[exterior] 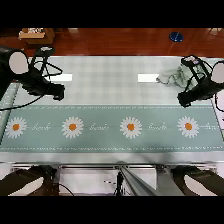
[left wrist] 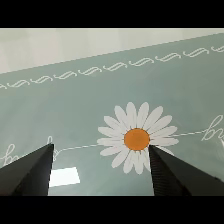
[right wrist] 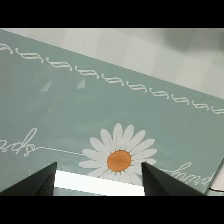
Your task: Fold the shirts.
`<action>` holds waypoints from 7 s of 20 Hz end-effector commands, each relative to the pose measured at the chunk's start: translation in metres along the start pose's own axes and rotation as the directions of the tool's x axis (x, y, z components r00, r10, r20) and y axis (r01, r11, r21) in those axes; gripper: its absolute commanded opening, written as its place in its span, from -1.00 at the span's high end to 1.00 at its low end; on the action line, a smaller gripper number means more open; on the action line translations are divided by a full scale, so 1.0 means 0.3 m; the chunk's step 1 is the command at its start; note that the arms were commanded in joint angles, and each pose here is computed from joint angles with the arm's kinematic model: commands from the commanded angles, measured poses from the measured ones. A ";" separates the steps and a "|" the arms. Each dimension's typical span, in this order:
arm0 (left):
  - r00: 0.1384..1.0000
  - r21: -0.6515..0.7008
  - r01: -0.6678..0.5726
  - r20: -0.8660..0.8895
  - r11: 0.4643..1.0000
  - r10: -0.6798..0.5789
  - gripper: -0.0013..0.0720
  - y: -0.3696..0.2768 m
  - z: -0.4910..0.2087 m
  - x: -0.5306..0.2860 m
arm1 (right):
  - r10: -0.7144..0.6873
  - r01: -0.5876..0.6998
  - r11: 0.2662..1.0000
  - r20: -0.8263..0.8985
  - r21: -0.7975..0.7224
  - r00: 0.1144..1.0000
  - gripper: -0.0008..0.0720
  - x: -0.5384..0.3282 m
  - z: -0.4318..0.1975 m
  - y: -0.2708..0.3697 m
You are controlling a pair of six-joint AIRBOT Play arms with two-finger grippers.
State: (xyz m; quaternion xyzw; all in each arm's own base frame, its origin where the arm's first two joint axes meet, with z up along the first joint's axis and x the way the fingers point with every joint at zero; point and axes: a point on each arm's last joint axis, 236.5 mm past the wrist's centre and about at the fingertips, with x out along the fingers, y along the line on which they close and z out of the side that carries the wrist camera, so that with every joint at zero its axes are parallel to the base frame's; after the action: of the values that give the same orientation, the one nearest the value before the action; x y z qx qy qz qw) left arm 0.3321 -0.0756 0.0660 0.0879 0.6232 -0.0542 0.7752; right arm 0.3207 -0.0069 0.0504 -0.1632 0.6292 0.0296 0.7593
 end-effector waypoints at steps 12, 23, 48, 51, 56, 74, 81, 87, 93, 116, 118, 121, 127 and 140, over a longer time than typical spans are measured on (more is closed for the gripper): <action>1.000 0.018 -0.001 0.000 1.000 0.001 -1.00 0.001 0.001 0.000 | 0.001 -0.001 1.000 0.000 0.000 1.000 -0.64 0.000 0.001 0.001; 1.000 0.252 -0.001 0.029 0.968 -0.007 -1.00 -0.006 0.033 0.014 | -0.015 0.015 1.000 0.097 0.001 0.995 -0.64 -0.003 0.078 -0.011; 0.986 0.225 0.152 0.034 0.963 -0.163 -1.00 -0.142 0.127 0.085 | 0.025 -0.119 0.990 0.722 0.080 0.692 -0.64 -0.243 0.569 0.019; 0.984 0.227 0.147 0.066 0.963 -0.166 -1.00 -0.141 0.148 0.050 | -0.018 -0.040 0.997 0.753 0.059 0.658 -0.63 -0.271 0.594 -0.015; 0.980 0.229 0.141 0.107 0.963 -0.169 -1.00 -0.136 0.155 -0.010 | -0.301 0.109 0.944 0.681 0.310 0.668 -0.66 -0.167 0.575 -0.332; 0.983 0.230 0.146 0.080 0.962 -0.168 -1.00 -0.134 0.125 -0.023 | -0.211 0.062 0.876 0.262 0.479 0.942 -0.61 0.646 0.440 -0.498; 0.981 0.233 0.144 0.093 0.962 -0.169 -1.00 -0.131 0.126 -0.062 | -0.331 0.165 0.874 0.312 0.457 0.890 0.91 0.479 0.498 -0.626; 0.929 0.245 0.103 0.323 0.964 -0.181 -1.00 -0.108 0.231 -0.422 | -0.470 0.095 0.851 0.668 0.516 0.577 0.91 -0.388 0.662 -0.678; 0.729 0.197 0.074 0.659 0.978 -0.188 -1.00 -0.061 0.182 -0.939 | -0.380 -0.031 0.918 0.898 0.396 0.221 0.91 -1.149 0.480 -0.385; 0.903 0.141 0.119 0.397 0.983 -0.166 -1.00 -0.054 -0.108 -0.614 | 0.043 -0.004 0.926 0.095 -0.377 0.995 0.91 0.007 0.309 0.554; 0.918 0.141 0.146 0.349 0.979 -0.187 -1.00 -0.080 -0.109 -0.513 | 0.070 -0.055 0.938 0.031 -0.341 0.997 0.90 0.078 0.298 0.550; 0.899 0.146 0.250 0.333 0.957 -0.285 -1.00 -0.174 -0.075 -0.379 | 0.054 -0.053 0.952 -0.006 -0.300 0.999 -0.14 0.132 0.300 0.490; 0.898 0.075 0.354 0.251 0.932 -0.361 -1.00 -0.267 -0.065 -0.050 | -0.083 0.088 0.990 0.053 -0.108 0.995 -0.49 0.010 0.281 0.079; 0.577 -0.297 0.769 -0.061 0.567 -0.814 -1.00 -0.716 -0.140 0.415 | 0.224 -0.268 0.880 0.153 0.393 0.962 -0.50 0.014 0.134 -0.270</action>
State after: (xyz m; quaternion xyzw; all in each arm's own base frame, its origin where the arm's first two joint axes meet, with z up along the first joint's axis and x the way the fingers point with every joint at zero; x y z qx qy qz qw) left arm 0.2767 -0.2497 -0.0630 -0.2246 0.6610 -0.3039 0.6483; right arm 0.3784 -0.0621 0.0667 0.0592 0.6087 0.0019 0.7912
